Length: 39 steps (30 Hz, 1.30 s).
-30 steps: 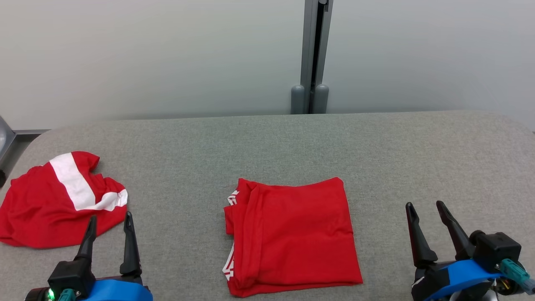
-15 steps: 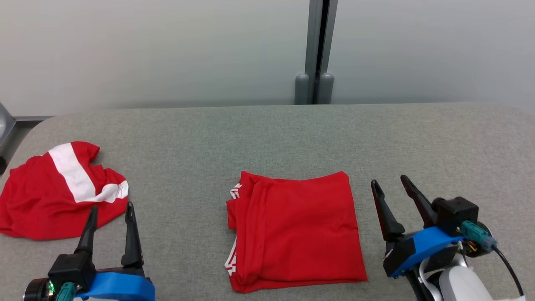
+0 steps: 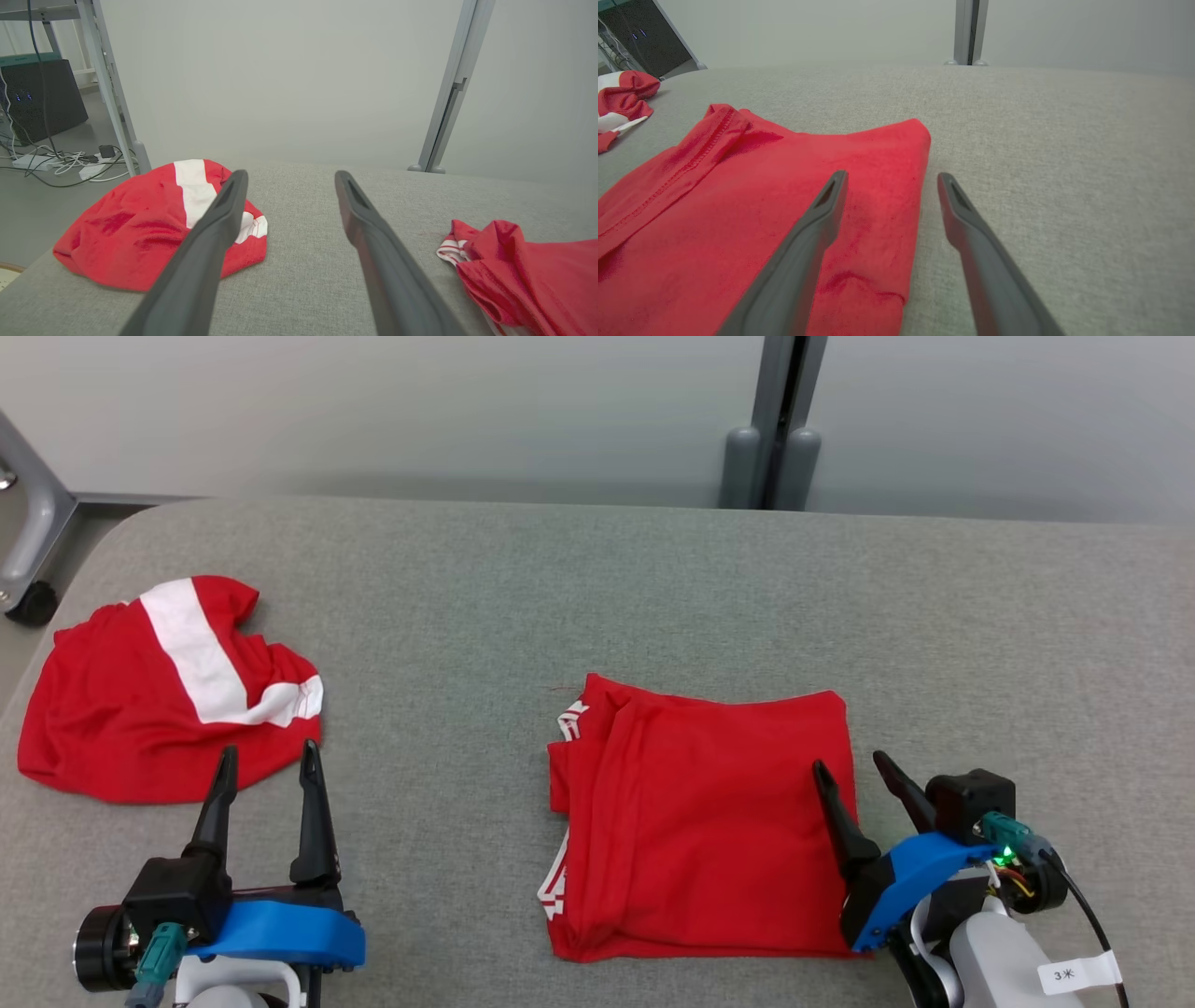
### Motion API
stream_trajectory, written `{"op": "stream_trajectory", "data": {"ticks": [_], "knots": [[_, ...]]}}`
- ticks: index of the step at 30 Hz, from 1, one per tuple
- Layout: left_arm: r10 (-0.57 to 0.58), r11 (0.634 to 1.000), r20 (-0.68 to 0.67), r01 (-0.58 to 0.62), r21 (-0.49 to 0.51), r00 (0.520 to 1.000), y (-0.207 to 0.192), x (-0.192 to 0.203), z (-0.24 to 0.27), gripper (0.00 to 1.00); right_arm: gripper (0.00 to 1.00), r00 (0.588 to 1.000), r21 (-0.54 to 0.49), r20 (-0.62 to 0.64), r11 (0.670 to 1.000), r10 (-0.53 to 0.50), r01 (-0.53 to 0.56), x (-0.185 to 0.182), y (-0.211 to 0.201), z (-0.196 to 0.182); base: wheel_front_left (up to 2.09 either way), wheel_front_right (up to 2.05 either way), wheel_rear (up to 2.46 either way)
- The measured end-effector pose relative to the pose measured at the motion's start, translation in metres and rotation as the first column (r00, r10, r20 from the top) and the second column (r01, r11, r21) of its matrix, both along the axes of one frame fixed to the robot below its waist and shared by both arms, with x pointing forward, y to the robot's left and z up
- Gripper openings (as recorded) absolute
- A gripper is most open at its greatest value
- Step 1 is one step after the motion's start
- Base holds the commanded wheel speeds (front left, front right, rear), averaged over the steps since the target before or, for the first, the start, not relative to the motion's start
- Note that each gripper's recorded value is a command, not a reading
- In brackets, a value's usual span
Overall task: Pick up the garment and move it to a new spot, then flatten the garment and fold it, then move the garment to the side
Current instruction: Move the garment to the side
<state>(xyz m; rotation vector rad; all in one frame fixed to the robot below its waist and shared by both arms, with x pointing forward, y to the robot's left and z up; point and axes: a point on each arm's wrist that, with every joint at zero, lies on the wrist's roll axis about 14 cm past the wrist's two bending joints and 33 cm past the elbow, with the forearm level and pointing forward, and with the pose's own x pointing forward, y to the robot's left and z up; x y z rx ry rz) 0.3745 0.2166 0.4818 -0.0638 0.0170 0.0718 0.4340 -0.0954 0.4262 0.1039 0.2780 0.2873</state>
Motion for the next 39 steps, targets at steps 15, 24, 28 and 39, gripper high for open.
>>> {"op": "stream_trajectory", "data": {"ticks": [15,24,28,39], "knots": [[0.018,1.000,-0.012,-0.018,-0.011,1.000,0.002,0.008,-0.007,1.00,0.00,0.984,0.042,-0.173,0.999,0.039,-0.032,-0.017,0.017,-0.056,0.00,0.00,0.00],[-0.011,1.000,-0.012,0.011,-0.022,1.000,-0.009,0.021,-0.010,1.00,0.00,0.997,0.012,-0.080,1.000,-0.008,0.009,0.012,-0.001,-0.038,0.00,0.00,0.00],[-0.035,0.999,-0.002,0.035,-0.030,0.999,-0.017,0.033,-0.010,1.00,0.00,0.998,-0.041,-0.035,0.998,-0.046,0.044,0.028,-0.028,-0.031,0.00,0.00,0.00],[-0.169,0.985,-0.018,0.168,-0.040,0.986,-0.060,0.082,-0.033,1.00,0.00,0.975,-0.175,0.016,0.959,-0.222,0.221,0.039,-0.137,-0.031,0.00,0.00,0.00]]}}
